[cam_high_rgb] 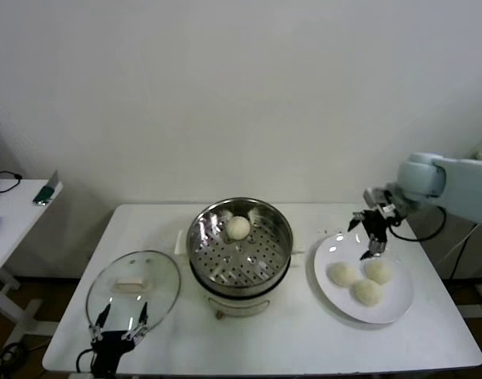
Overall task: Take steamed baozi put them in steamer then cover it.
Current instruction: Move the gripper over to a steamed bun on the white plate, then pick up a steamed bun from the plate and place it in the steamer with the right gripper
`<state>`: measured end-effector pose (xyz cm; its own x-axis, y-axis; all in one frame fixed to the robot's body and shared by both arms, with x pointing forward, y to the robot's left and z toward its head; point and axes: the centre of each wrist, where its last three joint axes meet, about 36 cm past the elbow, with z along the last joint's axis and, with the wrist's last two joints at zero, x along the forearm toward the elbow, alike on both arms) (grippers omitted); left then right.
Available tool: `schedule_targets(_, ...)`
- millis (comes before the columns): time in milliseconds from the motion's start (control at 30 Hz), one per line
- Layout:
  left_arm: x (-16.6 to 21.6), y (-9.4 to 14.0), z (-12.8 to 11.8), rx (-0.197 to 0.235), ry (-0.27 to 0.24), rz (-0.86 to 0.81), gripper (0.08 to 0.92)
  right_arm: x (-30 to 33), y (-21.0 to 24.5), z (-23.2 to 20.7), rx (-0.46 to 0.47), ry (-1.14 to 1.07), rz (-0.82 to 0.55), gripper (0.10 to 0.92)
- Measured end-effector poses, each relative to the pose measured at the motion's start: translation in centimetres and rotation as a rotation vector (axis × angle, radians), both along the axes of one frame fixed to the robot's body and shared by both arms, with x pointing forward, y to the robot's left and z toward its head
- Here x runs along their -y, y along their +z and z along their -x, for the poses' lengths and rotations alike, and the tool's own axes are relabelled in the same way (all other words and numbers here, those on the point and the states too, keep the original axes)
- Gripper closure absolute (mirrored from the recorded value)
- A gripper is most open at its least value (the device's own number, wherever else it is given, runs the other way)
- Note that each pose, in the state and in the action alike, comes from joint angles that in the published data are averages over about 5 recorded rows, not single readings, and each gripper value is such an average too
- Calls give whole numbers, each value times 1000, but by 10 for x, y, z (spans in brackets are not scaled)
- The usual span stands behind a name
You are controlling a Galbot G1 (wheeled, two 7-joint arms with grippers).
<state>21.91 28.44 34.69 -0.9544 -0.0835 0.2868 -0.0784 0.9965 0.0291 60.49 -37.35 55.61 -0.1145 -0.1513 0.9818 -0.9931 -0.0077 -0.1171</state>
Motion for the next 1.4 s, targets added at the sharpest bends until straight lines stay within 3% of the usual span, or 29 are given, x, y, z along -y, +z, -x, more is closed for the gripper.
schedule_targets(367, -1, -4, 3, -11, 5, -6, 177, -4, -73, 3, 19, -85, 39, 200)
schedule_targets(633, -1, -8, 5, -19, 4, -13, 177, -14, -102, 4, 27, -107, 38, 202)
schedule_targets(900, -1, -9, 6, -21, 2, -19, 177, -16, -107, 5, 29, -115, 25, 401)
schedule_targets(1033, 1, -7, 6, -19, -2, -20, 177, -16, -96, 3, 29, -111, 12, 489)
schedule_targets(1167, 1, -5, 6, -16, -4, -21, 177, -21, -64, -8, 42, -88, -3, 492)
schedule_targets(1400, 3, -4, 3, -7, -13, -21, 177, -50, 48, -38, 103, -27, -30, 480)
